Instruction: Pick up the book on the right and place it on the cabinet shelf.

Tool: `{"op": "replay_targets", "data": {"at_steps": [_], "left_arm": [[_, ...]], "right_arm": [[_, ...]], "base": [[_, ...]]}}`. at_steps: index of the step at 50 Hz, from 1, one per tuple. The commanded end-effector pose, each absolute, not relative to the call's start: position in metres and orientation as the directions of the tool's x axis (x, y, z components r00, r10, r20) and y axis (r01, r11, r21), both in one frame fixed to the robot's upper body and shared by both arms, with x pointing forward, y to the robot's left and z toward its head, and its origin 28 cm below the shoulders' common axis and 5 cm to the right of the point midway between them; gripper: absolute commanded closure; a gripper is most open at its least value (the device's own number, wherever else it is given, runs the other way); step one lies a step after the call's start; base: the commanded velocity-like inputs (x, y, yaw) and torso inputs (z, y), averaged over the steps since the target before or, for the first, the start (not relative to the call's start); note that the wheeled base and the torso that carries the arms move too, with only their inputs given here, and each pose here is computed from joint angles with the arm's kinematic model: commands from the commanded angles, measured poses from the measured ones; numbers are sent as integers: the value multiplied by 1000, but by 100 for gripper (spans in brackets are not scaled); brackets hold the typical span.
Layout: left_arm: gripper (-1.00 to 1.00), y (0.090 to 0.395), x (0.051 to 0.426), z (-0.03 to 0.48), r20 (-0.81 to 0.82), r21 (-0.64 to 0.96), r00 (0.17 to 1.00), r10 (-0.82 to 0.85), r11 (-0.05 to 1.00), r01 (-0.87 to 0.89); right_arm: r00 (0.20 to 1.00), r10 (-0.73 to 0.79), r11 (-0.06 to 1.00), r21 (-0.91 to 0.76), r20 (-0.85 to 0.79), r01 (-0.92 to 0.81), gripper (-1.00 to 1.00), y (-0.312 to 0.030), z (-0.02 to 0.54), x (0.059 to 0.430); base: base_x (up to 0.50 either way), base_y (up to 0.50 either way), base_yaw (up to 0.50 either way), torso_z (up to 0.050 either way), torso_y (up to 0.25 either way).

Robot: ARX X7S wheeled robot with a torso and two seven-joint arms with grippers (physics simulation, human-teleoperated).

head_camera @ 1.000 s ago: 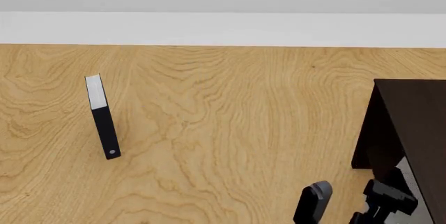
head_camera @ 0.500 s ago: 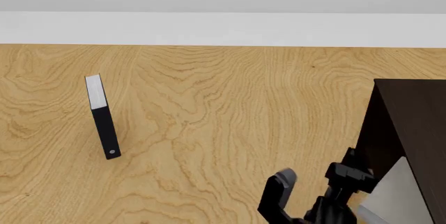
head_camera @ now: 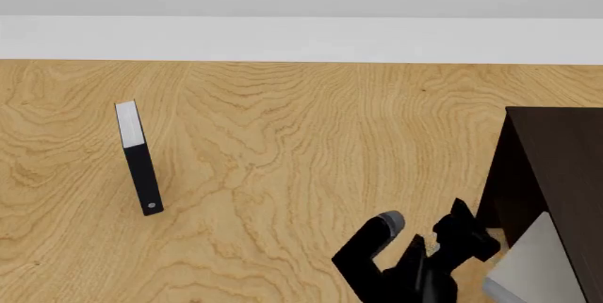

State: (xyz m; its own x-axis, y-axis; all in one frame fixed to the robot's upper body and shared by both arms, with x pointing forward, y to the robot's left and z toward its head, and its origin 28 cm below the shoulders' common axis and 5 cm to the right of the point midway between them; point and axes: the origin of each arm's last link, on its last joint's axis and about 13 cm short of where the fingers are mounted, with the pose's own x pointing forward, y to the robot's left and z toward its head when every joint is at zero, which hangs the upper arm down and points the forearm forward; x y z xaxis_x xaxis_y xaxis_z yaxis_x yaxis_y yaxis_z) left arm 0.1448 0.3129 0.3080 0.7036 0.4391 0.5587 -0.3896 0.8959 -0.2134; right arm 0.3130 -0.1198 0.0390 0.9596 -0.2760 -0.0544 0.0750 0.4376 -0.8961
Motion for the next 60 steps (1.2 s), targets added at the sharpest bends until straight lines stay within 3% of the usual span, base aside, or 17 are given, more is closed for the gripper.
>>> {"op": "replay_targets", "data": {"at_steps": [1,17,30,60], "left_arm": [[-100,313,145,308,558,-211,705,438,896,-390],[-100,313,144,310,560,-210,704,438,896,-391],[-100,309,153,313,560,-202,718,412,909,-364],[-100,309,149,313,559,-193,721,410,910,-368]], "right_arm": [[962,-254,600,-796,-102,74,-100,-109,33,315],[986,-67,799,-600,-155,-40,-100,-85,39,320],[969,-174,835,-548,-175,51,-100,-91,18,330],[917,-235,914,-393,-322,96,-100,-104,-21,326]], "base": [[0,0,0,0,0],[0,0,0,0,0],[0,0,0,0,0],[0,0,0,0,0]]}}
